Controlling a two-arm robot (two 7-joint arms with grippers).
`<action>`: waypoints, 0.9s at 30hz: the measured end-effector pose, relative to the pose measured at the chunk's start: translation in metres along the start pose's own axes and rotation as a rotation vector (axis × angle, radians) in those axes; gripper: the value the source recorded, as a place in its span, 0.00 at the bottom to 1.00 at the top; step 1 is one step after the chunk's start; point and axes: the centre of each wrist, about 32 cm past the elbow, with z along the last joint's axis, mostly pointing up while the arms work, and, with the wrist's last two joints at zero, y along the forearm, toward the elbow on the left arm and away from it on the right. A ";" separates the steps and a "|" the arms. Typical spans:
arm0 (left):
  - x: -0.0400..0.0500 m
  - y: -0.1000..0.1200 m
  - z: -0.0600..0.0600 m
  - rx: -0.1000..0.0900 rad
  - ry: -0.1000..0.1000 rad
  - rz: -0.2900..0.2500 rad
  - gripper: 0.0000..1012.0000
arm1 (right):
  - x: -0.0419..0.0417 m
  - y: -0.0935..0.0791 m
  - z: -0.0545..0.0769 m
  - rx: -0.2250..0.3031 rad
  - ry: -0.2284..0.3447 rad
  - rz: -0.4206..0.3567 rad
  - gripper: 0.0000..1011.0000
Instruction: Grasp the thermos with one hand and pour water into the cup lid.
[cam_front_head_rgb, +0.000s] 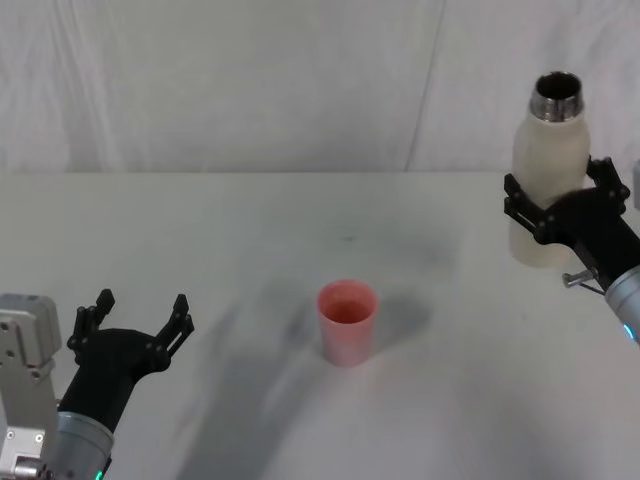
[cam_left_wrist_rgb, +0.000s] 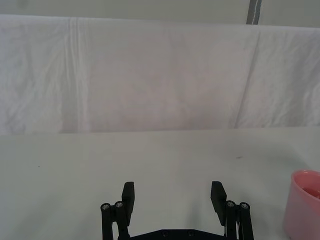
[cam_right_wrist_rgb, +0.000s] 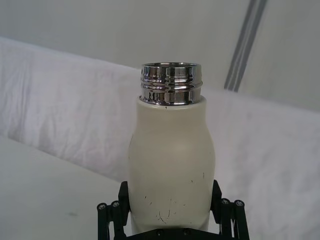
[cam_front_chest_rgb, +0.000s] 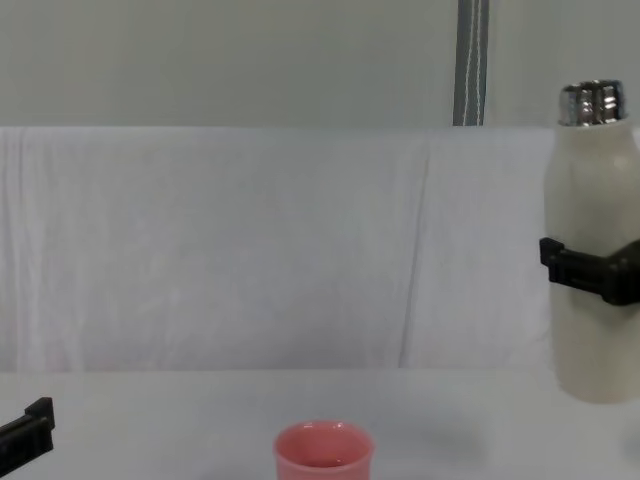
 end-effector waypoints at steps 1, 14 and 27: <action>0.0000 0.000 0.000 0.000 0.000 0.000 0.99 | 0.0000 -0.001 -0.001 -0.003 0.010 -0.003 0.94; 0.0000 0.000 0.000 0.000 0.000 0.000 0.99 | -0.0012 -0.009 -0.015 -0.063 0.119 -0.023 0.94; 0.0000 0.000 0.000 0.000 0.000 0.000 0.99 | -0.0077 -0.020 -0.034 -0.118 0.195 -0.087 0.94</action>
